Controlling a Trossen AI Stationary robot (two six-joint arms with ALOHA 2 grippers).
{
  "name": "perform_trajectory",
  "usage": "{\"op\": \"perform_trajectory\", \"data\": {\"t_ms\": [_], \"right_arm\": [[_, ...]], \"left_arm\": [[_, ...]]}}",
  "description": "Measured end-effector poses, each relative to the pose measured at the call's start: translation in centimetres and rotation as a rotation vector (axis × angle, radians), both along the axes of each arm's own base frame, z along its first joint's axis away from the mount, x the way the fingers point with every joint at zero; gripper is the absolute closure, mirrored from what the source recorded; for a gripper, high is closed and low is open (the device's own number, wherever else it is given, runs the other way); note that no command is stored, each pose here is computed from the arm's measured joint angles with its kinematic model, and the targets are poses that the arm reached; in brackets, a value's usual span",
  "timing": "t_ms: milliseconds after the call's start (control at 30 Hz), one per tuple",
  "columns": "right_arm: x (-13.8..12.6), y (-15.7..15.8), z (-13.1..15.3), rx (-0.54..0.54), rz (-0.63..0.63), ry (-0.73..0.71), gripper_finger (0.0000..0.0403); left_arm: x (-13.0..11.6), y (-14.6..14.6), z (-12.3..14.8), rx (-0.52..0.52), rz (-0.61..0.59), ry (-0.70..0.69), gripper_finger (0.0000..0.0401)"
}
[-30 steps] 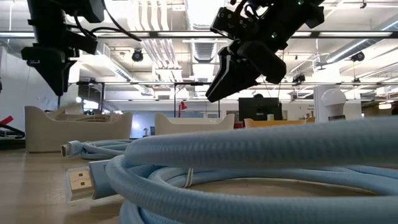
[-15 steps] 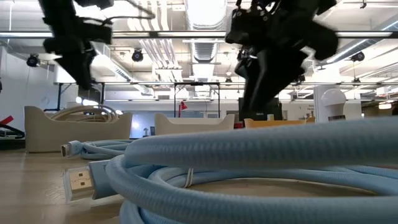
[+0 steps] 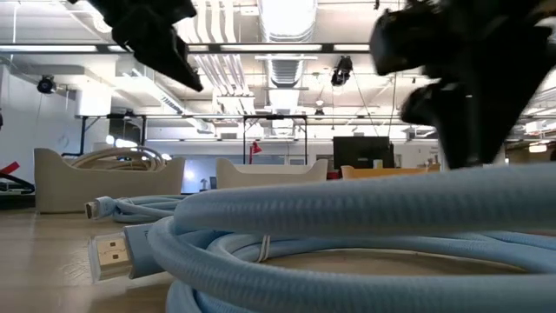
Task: Sort HDMI cables
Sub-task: Put the brown HDMI cable into the gray bin
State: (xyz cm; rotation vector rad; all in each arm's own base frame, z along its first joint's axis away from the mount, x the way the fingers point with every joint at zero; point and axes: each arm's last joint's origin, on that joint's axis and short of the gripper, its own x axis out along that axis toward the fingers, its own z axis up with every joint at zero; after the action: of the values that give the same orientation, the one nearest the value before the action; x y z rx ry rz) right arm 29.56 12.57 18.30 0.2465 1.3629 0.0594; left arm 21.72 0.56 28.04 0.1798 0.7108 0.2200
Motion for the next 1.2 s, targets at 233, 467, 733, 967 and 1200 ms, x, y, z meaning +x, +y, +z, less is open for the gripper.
{"op": "perform_trajectory", "data": {"t_ms": [233, 467, 733, 967, 1200], "right_arm": [[-1.5, 1.6, -1.1, -0.041, -0.064, 0.036, 0.0218], [-2.3, 1.8, -2.5, -0.071, -0.132, 0.069, 0.0222], [-3.1, 1.9, -3.7, -0.069, -0.132, 0.07, 0.0235], [-3.5, 1.5, -4.8, -0.089, -0.102, 0.036, 0.0273], [-2.3, 1.1, -4.2, -0.2, 0.03, -0.062, 0.037]], "left_arm": [[1.4, 0.0, -0.6, 0.037, -0.031, -0.017, 0.0195], [2.8, 0.0, -2.3, 0.088, -0.077, 0.067, 0.0195], [3.7, 0.0, -3.7, 0.094, -0.086, 0.124, 0.0195], [3.9, 0.0, -4.0, 0.088, -0.081, 0.135, 0.0195], [3.9, 0.0, -4.0, 0.016, -0.017, 0.107, 0.0195]]}}
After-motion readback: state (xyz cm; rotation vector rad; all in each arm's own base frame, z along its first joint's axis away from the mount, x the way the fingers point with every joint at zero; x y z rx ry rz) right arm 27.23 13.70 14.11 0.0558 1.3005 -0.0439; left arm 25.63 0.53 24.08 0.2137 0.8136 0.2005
